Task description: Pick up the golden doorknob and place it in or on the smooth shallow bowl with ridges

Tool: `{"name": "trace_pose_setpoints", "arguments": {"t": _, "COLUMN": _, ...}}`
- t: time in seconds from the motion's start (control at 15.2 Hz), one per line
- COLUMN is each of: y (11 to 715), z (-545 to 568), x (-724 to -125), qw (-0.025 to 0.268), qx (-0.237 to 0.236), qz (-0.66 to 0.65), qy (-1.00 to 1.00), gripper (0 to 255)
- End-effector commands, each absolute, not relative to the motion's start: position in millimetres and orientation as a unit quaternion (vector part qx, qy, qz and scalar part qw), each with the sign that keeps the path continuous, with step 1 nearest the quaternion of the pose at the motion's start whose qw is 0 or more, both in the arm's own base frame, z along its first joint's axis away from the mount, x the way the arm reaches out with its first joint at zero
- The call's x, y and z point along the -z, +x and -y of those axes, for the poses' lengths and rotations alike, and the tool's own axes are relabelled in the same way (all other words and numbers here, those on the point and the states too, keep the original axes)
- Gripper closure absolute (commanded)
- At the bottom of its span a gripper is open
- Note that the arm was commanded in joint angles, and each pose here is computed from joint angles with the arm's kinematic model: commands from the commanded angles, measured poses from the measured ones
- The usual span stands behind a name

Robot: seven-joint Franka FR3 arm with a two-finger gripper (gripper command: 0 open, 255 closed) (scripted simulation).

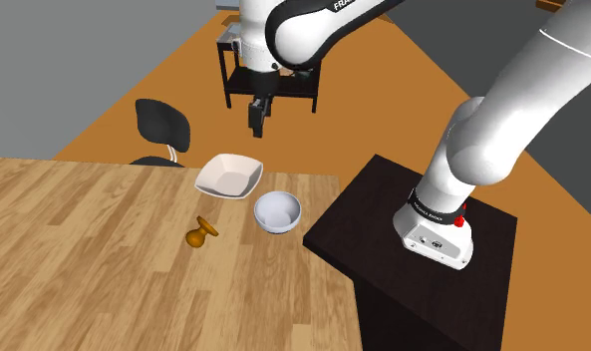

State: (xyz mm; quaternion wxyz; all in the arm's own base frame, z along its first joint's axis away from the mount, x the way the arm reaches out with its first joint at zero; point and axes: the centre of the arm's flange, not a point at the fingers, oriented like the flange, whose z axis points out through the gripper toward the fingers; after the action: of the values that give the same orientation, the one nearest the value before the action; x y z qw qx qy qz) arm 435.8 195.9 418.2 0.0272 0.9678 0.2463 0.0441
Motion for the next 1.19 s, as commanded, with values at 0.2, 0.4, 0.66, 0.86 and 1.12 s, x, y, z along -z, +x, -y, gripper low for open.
{"name": "trace_pose_setpoints", "arguments": {"t": 0.2, "y": 454.4, "z": -242.6, "x": -375.3, "qw": 0.028, "qx": -0.041, "qz": -0.297, "qy": 0.953, "gripper": 0}}
{"name": "trace_pose_setpoints", "arguments": {"t": 0.4, "y": 462.3, "z": -271.5, "x": -349.4, "qw": 0.029, "qx": -0.040, "qz": -0.327, "qy": 0.944, "gripper": 0}}
{"name": "trace_pose_setpoints", "arguments": {"t": 0.66, "y": 469.9, "z": -310.5, "x": -314.6, "qw": 0.031, "qx": -0.037, "qz": -0.366, "qy": 0.929, "gripper": 0}}
{"name": "trace_pose_setpoints", "arguments": {"t": 0.86, "y": 473.3, "z": -339.9, "x": -288.3, "qw": 0.031, "qx": -0.035, "qz": -0.395, "qy": 0.917, "gripper": 0}}
{"name": "trace_pose_setpoints", "arguments": {"t": 1.12, "y": 474.9, "z": -379.1, "x": -252.9, "qw": 0.032, "qx": -0.033, "qz": -0.433, "qy": 0.900, "gripper": 0}}
